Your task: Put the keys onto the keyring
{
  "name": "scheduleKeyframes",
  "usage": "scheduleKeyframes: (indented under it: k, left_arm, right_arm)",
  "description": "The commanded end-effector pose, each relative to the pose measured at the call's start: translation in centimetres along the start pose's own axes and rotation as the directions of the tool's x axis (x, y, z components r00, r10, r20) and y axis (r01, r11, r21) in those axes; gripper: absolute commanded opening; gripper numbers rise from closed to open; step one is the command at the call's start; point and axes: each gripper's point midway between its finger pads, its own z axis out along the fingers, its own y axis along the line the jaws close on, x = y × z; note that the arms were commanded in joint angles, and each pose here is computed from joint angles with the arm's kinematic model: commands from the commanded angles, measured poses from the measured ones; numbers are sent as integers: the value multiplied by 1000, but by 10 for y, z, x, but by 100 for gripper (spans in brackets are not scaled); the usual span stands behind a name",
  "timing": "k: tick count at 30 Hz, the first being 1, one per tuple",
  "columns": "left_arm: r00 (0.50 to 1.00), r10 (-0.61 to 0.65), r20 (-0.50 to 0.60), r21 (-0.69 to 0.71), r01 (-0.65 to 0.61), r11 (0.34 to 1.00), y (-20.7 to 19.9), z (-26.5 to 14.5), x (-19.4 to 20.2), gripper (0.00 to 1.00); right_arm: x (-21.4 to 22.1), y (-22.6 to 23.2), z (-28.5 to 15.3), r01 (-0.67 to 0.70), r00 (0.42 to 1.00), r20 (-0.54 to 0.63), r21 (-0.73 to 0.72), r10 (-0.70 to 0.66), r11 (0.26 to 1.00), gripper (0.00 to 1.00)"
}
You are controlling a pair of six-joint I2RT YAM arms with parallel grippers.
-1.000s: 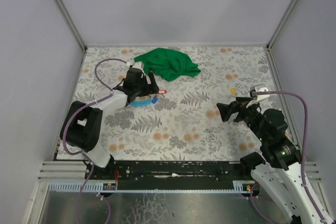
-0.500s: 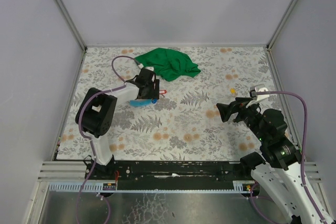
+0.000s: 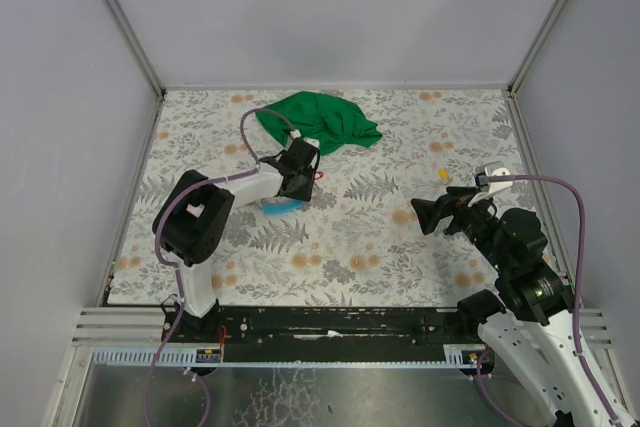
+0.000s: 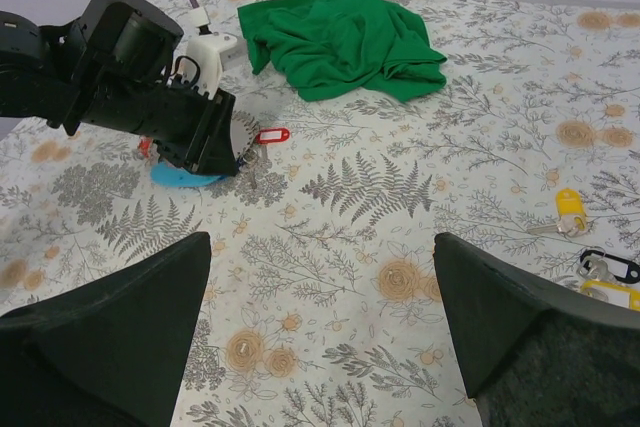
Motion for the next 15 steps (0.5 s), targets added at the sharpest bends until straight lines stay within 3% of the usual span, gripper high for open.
scheduleKeyframes:
  k: [1, 8, 15]
  left_arm:
    - [990, 82, -116, 59, -75, 995, -27, -14, 47, 26]
    - [975, 220, -43, 163, -210, 964, -79, -45, 55, 19]
    - [959, 257, 122, 290, -282, 914, -111, -81, 47, 16]
  right_arm:
    - [-10, 7, 2, -1, 999, 32, -33, 2, 999, 99]
    - [-5, 9, 9, -3, 1000, -2, -47, 3, 999, 99]
    - [15, 9, 27, -47, 995, -95, -47, 42, 998, 99]
